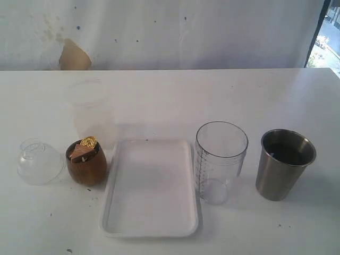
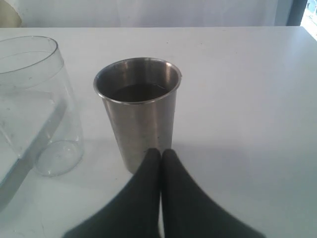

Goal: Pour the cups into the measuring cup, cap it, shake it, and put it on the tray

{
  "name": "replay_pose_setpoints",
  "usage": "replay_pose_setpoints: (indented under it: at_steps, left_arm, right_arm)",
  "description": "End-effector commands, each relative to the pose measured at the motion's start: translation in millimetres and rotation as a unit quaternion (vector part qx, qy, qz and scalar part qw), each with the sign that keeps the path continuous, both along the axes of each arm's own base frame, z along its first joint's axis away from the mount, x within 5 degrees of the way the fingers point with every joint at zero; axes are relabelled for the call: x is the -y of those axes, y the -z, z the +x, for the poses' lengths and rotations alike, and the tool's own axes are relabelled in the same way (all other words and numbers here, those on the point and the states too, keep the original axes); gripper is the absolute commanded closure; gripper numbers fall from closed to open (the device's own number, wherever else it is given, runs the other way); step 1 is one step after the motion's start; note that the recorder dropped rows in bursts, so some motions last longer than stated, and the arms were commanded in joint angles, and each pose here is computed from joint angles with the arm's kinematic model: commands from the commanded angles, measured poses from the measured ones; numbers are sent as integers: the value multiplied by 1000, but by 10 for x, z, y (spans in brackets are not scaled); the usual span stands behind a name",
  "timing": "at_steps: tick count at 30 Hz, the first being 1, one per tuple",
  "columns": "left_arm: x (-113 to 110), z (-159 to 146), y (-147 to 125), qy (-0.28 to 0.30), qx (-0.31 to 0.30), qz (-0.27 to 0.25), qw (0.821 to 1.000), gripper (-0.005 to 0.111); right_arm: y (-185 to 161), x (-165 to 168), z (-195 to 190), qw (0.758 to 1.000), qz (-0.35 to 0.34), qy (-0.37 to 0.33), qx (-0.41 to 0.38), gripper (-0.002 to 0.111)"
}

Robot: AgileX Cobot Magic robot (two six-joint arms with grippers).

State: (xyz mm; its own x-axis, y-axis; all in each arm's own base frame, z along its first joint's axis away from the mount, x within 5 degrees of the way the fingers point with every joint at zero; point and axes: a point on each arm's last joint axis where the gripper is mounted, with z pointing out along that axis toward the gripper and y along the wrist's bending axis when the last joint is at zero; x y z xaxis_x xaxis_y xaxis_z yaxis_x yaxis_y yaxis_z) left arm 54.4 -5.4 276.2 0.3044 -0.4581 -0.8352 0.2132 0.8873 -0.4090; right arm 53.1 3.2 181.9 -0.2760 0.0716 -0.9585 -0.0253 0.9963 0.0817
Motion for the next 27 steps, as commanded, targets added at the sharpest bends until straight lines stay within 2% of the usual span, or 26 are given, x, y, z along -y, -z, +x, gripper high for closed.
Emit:
replay_pose_setpoints:
  at_steps: [1, 4, 6, 10, 17, 20, 22, 24, 27]
  left_arm:
    - [146, 171, -131, 51, -12, 102, 993, 74]
    - [262, 279, -102, 105, -14, 151, 983, 29]
    - [326, 363, -37, 140, -37, 177, 974, 1]
    - [417, 520, 130, 201, -96, 212, 952, 2]
    - [503, 806, 389, 270, -153, 230, 922, 2]
    - [560, 908, 554, 315, -180, 239, 901, 2]
    - [569, 970, 677, 323, -208, 243, 891, 2]
    - [564, 1034, 791, 318, -228, 241, 888, 2]
    - [567, 1097, 888, 318, -226, 244, 888, 2]
  right_arm:
    - [3, 2, 1, 1000, 0, 2, 7, 108]
    - [3, 2, 1, 1000, 0, 2, 7, 108]
    - [3, 2, 1, 1000, 0, 2, 7, 108]
    - [3, 2, 1, 1000, 0, 2, 7, 108]
    - [3, 2, 1, 1000, 0, 2, 7, 108]
    - [3, 2, 1, 1000, 0, 2, 7, 108]
    - [3, 2, 1, 1000, 0, 2, 7, 108]
    - [3, 2, 1, 1000, 0, 2, 7, 108]
    - [3, 2, 1, 1000, 0, 2, 7, 108]
